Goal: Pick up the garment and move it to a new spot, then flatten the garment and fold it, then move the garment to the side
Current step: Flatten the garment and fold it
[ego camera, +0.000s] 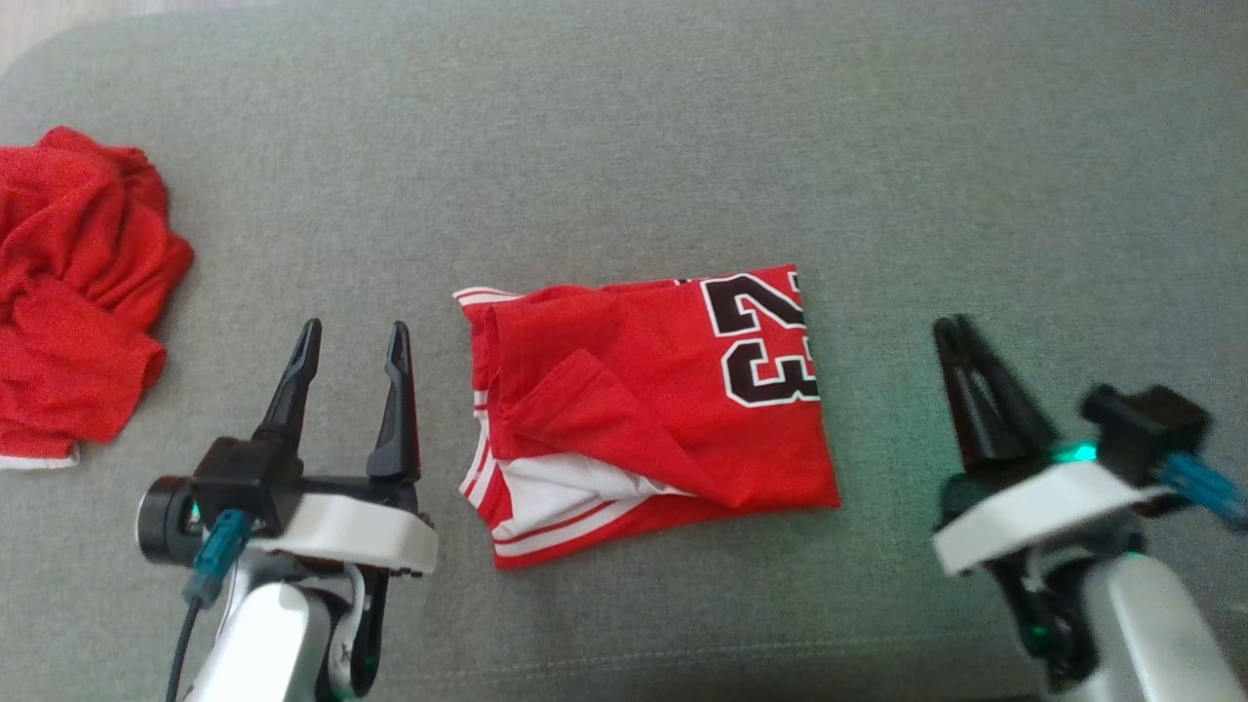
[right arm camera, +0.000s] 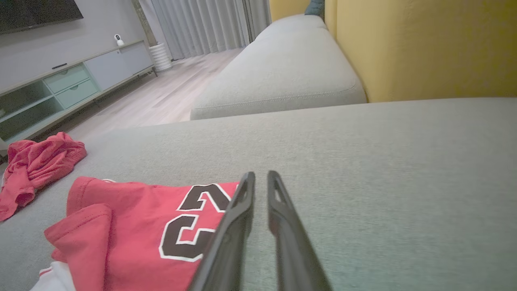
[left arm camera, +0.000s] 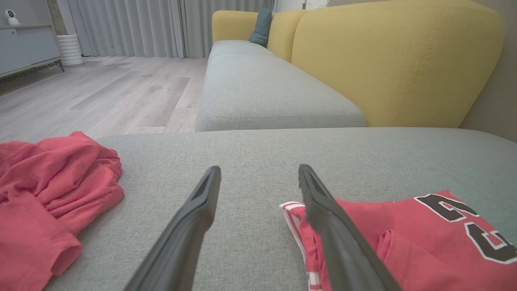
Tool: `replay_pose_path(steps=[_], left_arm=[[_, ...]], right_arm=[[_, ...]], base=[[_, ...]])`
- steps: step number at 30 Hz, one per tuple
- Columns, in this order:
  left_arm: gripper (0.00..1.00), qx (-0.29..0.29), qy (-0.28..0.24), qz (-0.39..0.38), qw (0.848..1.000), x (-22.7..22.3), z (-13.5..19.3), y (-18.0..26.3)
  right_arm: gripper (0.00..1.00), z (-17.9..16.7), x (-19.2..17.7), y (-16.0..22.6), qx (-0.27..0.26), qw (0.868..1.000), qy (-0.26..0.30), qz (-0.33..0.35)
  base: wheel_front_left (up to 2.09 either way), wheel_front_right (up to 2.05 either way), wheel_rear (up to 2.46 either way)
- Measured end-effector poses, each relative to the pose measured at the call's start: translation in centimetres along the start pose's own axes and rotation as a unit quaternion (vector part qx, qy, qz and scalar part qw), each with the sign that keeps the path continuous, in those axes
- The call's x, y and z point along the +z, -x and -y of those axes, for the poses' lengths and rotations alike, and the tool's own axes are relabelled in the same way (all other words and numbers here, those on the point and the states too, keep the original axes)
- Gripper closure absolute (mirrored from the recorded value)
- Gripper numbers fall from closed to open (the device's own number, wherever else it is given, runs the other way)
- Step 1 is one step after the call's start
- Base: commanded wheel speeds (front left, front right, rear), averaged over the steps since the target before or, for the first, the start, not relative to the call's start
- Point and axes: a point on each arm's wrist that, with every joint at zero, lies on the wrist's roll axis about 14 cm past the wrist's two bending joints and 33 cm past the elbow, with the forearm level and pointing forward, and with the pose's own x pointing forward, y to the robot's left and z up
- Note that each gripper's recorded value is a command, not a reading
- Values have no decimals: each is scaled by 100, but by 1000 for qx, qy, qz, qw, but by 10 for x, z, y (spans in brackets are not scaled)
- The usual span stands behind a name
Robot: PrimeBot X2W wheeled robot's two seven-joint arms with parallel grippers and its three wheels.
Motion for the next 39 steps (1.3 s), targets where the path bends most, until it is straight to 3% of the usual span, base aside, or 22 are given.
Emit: replay_pose_path(steps=[5, 11, 20, 31, 34, 39], left_arm=[[0, 7, -1, -4, 1000, -3, -5, 0], [0, 17, -2, -4, 1000, -2, -12, -1], [0, 31, -4, -2, 1000, -2, -21, 1], [0, 29, -3, -2, 1000, -3, -20, 0], [0, 28, -3, -1, 1000, -2, -19, 0], [0, 26, -2, 4, 1000, 2, -17, 2]], right_arm=[[100, -50, -23, -23, 81, 996, -9, -39], [100, -104, -64, -34, 163, 981, -23, -104], [100, -146, -94, -35, 225, 962, -35, -149], [100, -194, -110, -5, 305, 932, -47, -192], [100, -195, -106, -5, 312, 931, -44, -185], [100, -190, -70, -15, 304, 944, -60, -113]], base=[[0, 0, 0], [0, 0, 0], [0, 0, 0], [0, 0, 0], [0, 0, 0], [0, 0, 0]])
